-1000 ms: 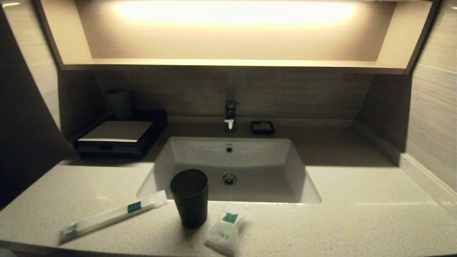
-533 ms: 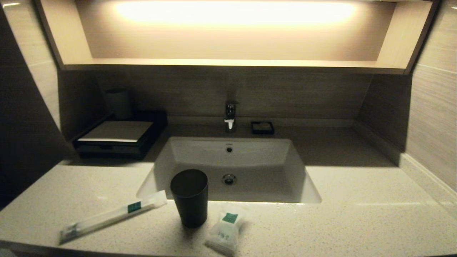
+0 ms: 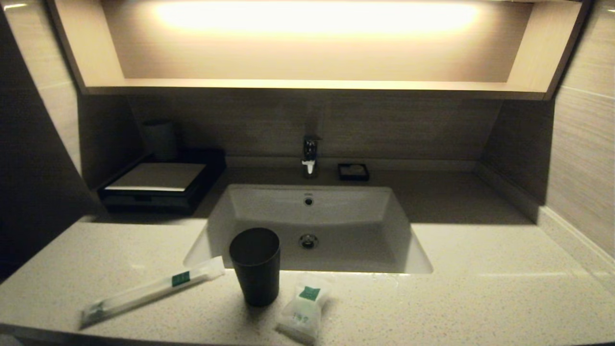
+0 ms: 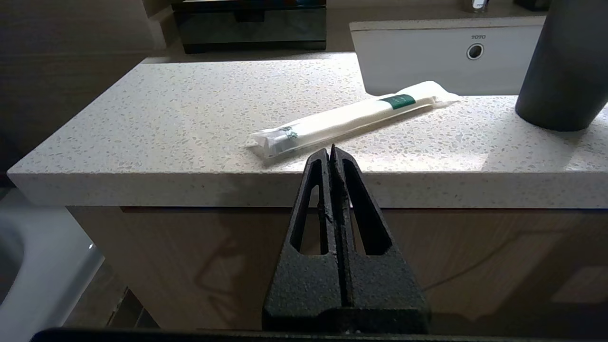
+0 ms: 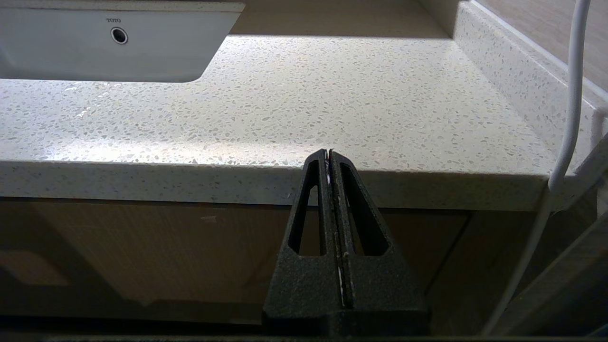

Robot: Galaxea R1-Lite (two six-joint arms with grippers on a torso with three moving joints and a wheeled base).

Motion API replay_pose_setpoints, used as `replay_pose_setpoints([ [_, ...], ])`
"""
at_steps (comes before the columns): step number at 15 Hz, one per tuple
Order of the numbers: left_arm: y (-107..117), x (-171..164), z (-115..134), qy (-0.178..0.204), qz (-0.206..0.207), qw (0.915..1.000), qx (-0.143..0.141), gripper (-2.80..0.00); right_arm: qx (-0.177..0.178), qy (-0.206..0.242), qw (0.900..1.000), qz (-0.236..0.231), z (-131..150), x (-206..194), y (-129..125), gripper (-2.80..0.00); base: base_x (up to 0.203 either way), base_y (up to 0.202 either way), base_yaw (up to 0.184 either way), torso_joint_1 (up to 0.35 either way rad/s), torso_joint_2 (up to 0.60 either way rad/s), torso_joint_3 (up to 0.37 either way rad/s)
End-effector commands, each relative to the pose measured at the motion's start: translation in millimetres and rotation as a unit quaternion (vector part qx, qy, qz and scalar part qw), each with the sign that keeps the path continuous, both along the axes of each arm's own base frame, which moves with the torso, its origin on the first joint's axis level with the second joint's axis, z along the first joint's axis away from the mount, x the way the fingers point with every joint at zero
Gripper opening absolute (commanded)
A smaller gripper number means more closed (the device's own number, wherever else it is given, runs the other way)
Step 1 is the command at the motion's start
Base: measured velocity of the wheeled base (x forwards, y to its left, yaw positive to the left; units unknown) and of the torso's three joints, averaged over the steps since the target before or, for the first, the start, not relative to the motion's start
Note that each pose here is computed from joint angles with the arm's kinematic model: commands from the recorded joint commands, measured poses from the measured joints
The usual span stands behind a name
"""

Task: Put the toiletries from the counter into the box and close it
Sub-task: Open the drawer

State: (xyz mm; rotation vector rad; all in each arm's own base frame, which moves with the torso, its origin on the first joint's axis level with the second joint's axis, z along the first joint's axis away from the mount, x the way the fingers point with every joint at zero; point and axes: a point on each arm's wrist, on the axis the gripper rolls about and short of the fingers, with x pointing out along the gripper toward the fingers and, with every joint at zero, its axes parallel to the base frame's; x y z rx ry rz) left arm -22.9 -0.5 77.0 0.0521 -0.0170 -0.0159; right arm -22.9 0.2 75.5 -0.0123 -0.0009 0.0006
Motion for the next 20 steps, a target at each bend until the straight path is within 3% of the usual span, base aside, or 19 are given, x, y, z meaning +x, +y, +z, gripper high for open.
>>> replay_pose_setpoints([
  [1,0.1,0.7,-2.1,0.004,0.002,1.0000,0.000,-2.80,0.000,0.001,1.000,0.000,-0.4,0.2,0.0,-2.80,0.000,0.000,0.000,0.000,0.00,0.000],
  [7,0.1,-11.8,31.2,-0.043,0.003,0.9991,-0.001,-2.80,0.000,0.001,1.000,0.000,-0.4,0.2,0.0,-2.80,0.000,0.000,0.000,0.000,0.00,0.000],
  [13,-0.1,-34.5,60.6,-0.038,0.003,0.9983,0.044,-2.80,0.000,0.001,1.000,0.000,-0.4,0.2,0.0,-2.80,0.000,0.000,0.000,0.000,0.00,0.000],
  [20,0.1,-50.9,87.1,-0.077,0.011,0.9954,0.055,-2.80,0.000,0.001,1.000,0.000,-0.4,0.2,0.0,-2.80,0.000,0.000,0.000,0.000,0.00,0.000],
])
